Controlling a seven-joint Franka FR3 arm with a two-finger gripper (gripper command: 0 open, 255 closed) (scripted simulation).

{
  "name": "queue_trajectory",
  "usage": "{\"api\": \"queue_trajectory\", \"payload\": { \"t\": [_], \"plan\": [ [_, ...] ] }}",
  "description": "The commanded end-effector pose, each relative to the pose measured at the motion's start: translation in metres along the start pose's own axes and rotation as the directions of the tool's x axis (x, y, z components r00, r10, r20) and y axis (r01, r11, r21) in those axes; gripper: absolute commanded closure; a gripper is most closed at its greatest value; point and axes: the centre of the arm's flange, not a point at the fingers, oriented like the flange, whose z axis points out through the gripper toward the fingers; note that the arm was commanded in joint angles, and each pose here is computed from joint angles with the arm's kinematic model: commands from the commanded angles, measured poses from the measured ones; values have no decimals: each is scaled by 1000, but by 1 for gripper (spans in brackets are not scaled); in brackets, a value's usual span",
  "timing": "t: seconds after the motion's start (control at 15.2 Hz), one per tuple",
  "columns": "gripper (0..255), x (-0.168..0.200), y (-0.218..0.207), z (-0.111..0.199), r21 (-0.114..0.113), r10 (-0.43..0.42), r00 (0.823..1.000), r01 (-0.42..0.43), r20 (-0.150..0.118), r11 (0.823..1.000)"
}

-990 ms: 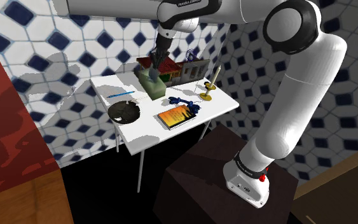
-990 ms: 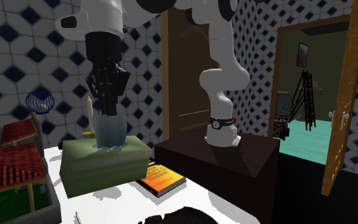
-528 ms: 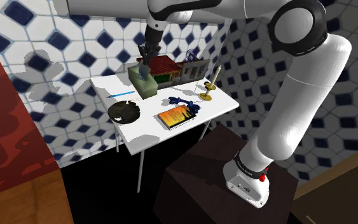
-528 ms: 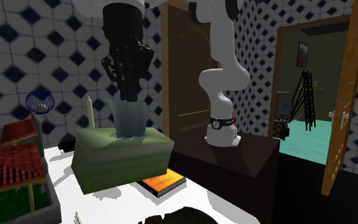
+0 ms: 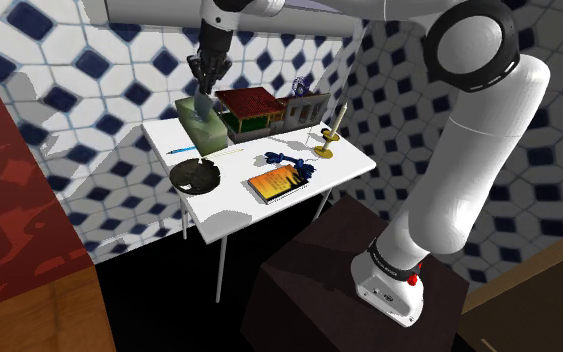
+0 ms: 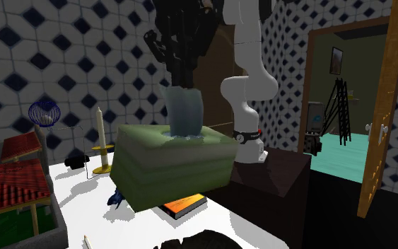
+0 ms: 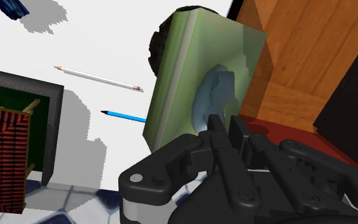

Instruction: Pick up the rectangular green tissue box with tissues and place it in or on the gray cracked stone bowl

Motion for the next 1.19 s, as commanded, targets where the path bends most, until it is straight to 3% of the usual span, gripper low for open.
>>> {"api": "queue_trajectory", "payload": {
  "t": [0.0,1.12],
  "plan": [
    [255,-1,-8,5,0,3,1000,-3,-2,1000],
    [255,-9,4,94,0,3,1000,-3,-2,1000]
  ]
}}
